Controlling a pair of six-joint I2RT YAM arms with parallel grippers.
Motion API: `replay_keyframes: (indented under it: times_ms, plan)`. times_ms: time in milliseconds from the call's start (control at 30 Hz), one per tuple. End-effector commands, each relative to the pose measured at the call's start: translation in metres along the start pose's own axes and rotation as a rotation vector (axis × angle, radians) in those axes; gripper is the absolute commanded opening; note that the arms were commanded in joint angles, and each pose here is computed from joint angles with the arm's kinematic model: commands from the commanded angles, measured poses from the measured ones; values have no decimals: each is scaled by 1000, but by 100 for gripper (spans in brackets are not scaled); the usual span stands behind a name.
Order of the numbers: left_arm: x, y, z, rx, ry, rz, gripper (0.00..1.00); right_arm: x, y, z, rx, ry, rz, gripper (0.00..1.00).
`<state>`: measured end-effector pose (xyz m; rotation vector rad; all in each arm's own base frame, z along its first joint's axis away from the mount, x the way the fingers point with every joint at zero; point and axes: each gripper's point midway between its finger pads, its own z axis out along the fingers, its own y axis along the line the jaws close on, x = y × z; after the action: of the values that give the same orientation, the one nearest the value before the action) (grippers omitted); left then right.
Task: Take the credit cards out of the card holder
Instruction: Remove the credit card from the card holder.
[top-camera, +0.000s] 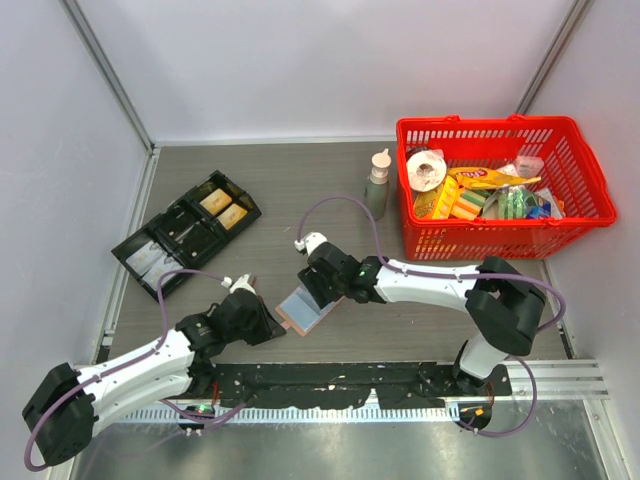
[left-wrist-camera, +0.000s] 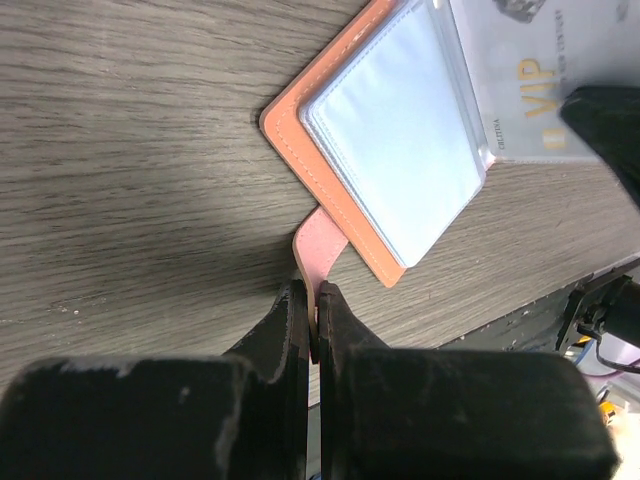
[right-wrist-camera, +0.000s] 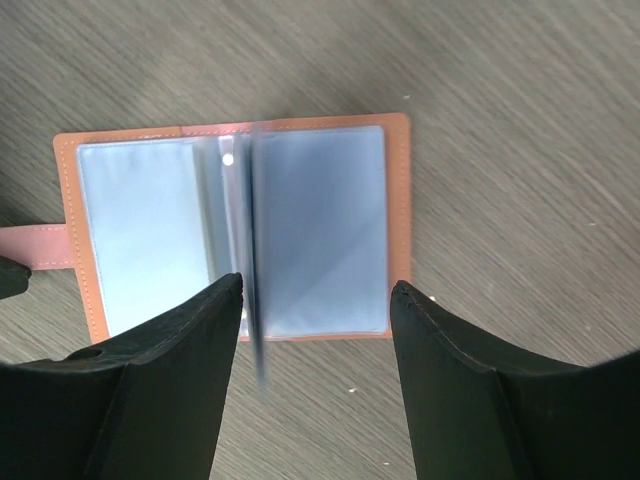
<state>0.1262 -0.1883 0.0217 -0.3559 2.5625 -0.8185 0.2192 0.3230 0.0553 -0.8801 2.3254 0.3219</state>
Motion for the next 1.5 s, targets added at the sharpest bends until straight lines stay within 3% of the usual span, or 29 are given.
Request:
replay_keyframes:
  times_ms: [0,300,600,833,1067,1467]
  plan:
    - [-12,-10,-4,4,-43,29,0,-25,-7,-21,1,-92,42,65]
    - [-52,12,-14,-215,-191,109,0,-26,-9,-25,-112,-114,177,58]
    - [-93,-25,-30,-221,-291,172,51,-27,-5,-13,-282,-149,313,27]
    - [-109,-81,-45,-32,-334,141,67,-28,-4,-3,-337,-163,342,11]
    - [-95,-112,-7,112,-261,53,66,-5,-4,12,-341,-114,369,9]
    - [-83,-96,39,117,-253,-67,55,42,-9,22,-317,-35,418,6]
